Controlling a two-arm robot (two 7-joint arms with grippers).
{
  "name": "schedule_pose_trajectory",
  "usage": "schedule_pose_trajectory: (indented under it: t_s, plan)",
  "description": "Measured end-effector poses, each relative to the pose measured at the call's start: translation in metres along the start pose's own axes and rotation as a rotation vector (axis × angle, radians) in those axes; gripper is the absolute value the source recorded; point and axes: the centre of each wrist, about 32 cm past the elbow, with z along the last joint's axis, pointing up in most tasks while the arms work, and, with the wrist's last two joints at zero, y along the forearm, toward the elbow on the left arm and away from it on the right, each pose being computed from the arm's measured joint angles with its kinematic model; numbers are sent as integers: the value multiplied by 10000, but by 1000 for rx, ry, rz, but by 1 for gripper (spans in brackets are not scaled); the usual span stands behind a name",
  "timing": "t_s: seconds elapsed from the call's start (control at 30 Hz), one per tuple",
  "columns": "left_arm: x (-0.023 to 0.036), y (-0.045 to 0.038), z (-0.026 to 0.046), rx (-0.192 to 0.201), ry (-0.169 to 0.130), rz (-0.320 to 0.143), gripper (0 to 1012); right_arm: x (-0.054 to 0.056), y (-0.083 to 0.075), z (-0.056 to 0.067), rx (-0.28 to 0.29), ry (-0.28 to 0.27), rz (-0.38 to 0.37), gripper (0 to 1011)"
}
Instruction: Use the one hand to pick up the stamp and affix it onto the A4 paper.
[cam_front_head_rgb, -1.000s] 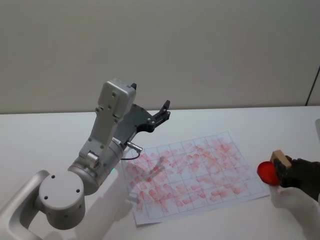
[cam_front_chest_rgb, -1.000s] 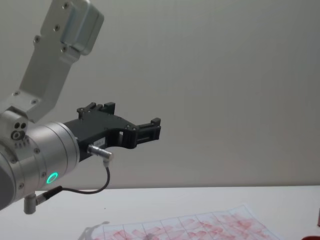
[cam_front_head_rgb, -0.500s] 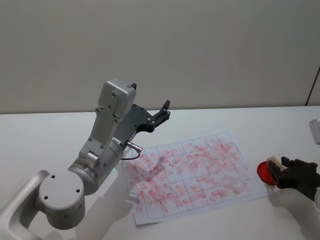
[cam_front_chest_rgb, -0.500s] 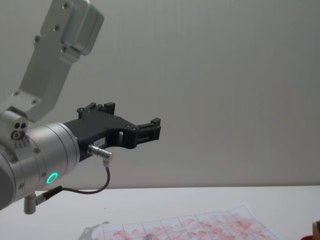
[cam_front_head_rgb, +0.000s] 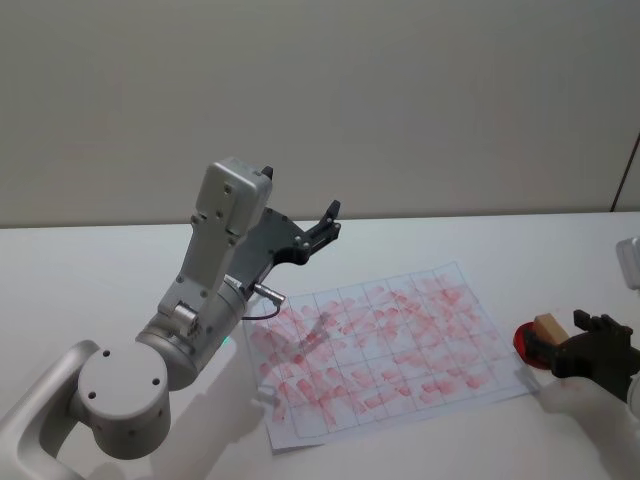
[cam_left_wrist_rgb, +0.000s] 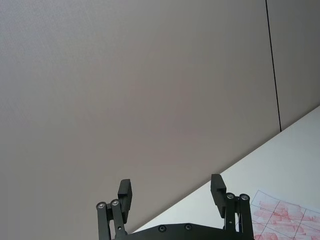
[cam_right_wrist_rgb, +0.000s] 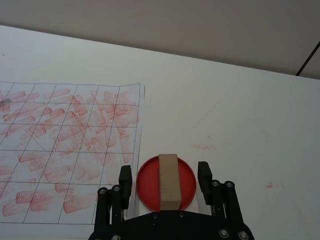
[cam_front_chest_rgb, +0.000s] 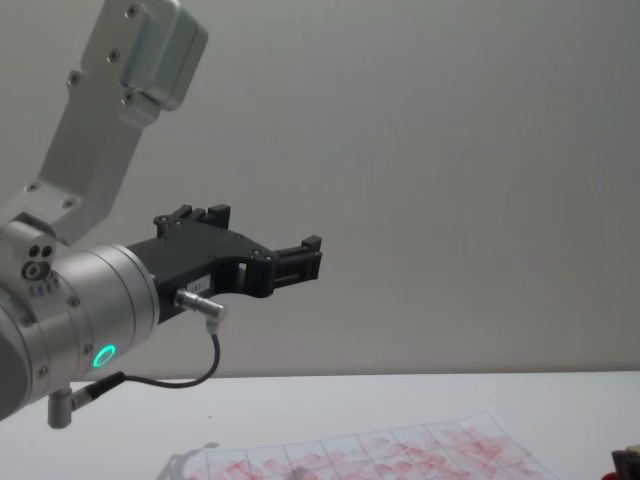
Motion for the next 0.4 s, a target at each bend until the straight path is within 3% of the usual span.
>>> schedule_pose_trajectory:
  t_s: [0.23,0.4]
  plan:
    - [0,0,0,0,0,0,1001,-1,4,-2,-2,0,1,970]
    - [0,0,0,0,0,0,1001,-1,6,-2,-2,0,2,1001]
